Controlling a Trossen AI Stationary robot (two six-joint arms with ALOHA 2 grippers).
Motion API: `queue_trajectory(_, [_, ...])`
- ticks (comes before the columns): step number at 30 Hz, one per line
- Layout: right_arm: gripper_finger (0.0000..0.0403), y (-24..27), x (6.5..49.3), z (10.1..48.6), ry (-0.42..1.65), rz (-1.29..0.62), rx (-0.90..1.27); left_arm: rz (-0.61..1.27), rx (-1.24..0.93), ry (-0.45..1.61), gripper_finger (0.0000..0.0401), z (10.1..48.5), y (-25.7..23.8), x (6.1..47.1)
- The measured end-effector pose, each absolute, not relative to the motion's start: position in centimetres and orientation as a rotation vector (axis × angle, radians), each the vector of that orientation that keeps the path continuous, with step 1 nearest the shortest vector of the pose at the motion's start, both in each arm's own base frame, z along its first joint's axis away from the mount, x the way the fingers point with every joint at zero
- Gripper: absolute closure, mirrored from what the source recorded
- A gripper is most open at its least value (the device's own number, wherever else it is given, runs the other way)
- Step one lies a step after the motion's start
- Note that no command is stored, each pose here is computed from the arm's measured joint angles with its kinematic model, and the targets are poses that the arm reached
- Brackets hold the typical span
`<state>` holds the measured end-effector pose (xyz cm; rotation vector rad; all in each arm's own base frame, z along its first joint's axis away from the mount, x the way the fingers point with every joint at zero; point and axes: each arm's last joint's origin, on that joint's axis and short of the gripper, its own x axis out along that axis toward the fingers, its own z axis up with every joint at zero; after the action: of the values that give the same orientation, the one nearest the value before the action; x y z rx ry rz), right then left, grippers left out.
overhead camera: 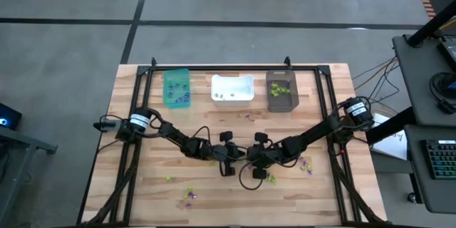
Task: Sort Halloween decoration
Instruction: Put the green spider toy into the black bin
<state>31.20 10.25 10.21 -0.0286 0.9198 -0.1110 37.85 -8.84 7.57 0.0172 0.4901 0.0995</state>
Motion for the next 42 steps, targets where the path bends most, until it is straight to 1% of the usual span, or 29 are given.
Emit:
queue_trajectory(7, [0.0360, 10.3, 31.3, 10.3, 0.905, -0.095, -0.032, 0.098, 0.016, 0.488, 0.0401, 8.5, -8.8, 37.8])
queue_trajectory(10, [0.0373, 10.3, 31.3, 10.3, 0.905, -0.094, -0.032, 0.099, 0.020, 0.501, 0.0401, 8.9, -8.8, 37.7])
queue_trajectory(16, [0.0392, 10.4, 31.5, 10.5, 0.903, -0.091, -0.038, 0.103, 0.053, 0.531, 0.0401, 11.2, -8.7, 37.0])
queue_trajectory(26, [0.0394, 10.4, 31.7, 11.8, 0.876, -0.086, -0.069, 0.090, 0.098, 0.514, 0.0401, 17.1, -8.3, 34.8])
queue_trajectory(29, [0.0394, 10.2, 31.7, 12.6, 0.848, -0.103, -0.067, 0.131, 0.112, 0.492, 0.0401, 18.9, -8.3, 33.8])
queue_trajectory(38, [0.0394, 9.2, 31.8, 13.7, 0.832, -0.135, -0.053, 0.363, 0.184, 0.391, 0.0401, 22.7, -9.2, 29.7])
queue_trajectory(42, [0.0394, 8.8, 31.8, 14.0, 0.829, -0.141, -0.053, 0.351, 0.183, 0.366, 0.0401, 23.3, -9.7, 28.2])
